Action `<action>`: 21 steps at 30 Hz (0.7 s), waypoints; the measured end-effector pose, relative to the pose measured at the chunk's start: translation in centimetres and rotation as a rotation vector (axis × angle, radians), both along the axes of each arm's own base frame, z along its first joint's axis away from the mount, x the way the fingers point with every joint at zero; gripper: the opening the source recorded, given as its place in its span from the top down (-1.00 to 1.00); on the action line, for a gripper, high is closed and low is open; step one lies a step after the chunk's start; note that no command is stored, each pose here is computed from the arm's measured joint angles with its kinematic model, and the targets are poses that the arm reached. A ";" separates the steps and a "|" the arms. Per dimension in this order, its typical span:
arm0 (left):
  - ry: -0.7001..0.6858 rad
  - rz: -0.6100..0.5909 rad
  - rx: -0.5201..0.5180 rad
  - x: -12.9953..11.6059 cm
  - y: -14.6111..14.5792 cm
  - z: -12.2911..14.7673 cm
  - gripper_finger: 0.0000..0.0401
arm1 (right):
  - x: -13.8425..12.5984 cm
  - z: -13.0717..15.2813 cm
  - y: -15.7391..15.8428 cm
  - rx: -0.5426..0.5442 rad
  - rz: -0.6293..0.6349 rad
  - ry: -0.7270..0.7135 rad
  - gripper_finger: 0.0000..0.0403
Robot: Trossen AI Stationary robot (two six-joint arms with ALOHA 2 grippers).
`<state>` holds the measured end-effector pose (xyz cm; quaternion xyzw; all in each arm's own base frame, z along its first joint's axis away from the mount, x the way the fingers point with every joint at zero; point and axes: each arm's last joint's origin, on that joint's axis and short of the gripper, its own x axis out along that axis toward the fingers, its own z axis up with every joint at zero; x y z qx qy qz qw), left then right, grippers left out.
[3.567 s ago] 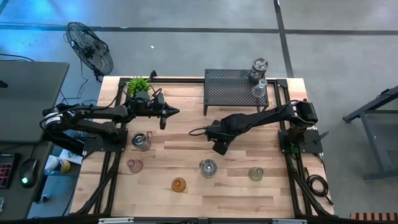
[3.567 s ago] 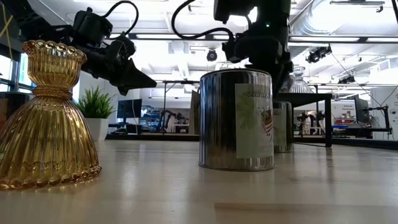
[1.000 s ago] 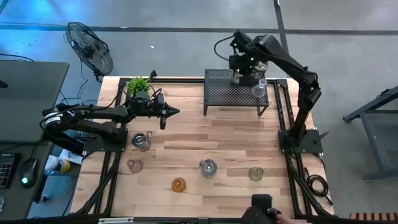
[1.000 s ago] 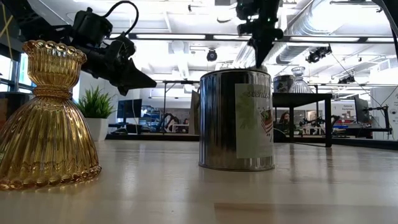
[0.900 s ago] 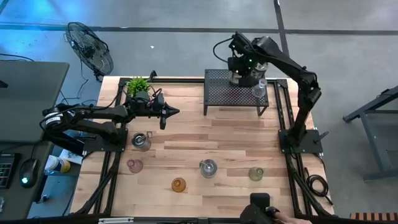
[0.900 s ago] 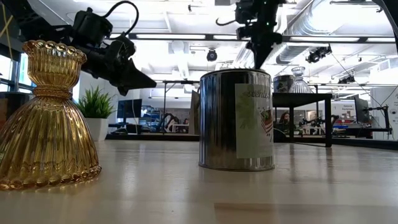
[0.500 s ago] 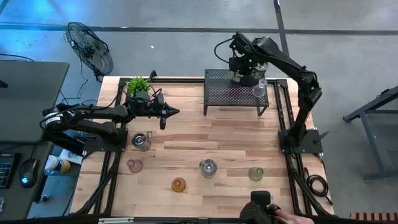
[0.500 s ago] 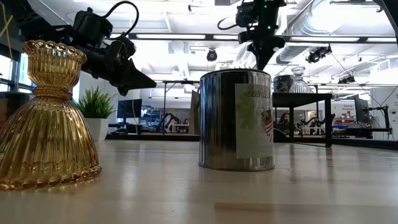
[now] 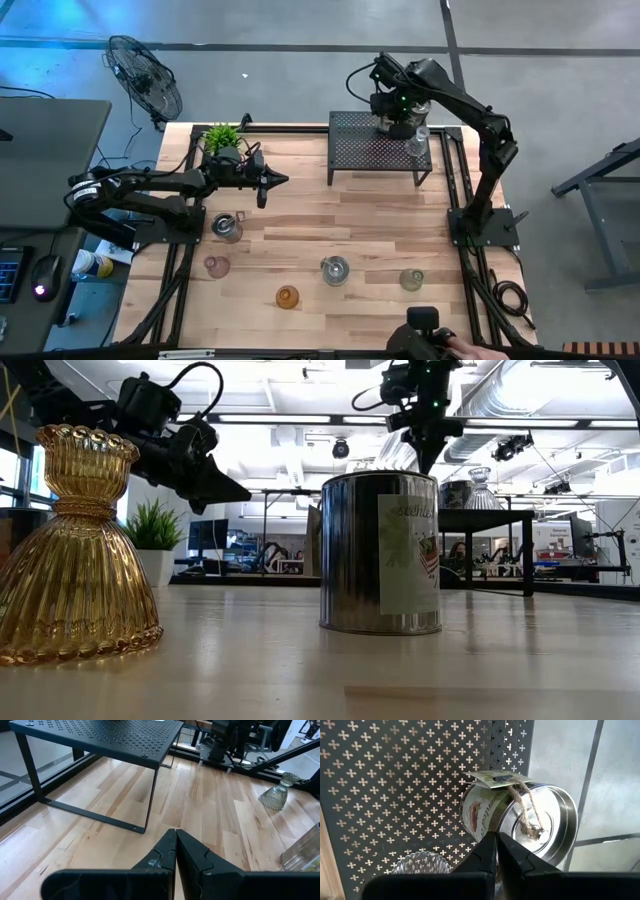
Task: Pick & Place candle stick holders
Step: Align the silver scented candle with the other silver scented candle on the shelf
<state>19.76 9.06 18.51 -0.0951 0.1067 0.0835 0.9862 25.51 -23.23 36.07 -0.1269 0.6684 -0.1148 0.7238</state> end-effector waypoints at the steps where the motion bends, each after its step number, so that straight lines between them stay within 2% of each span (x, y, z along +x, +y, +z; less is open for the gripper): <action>1: 0.000 0.000 -0.002 0.0 0.0 0.0 0.98 | 0.0 0.0 0.0 -0.001 0.001 0.002 0.99; 11: 0.000 0.001 -0.002 0.0 0.0 0.0 0.98 | 0.0 0.0 0.0 -0.017 0.010 0.019 0.97; 21: 0.000 0.001 -0.002 0.0 0.0 0.0 0.98 | -0.1 0.1 -0.1 -0.038 -0.020 0.017 0.67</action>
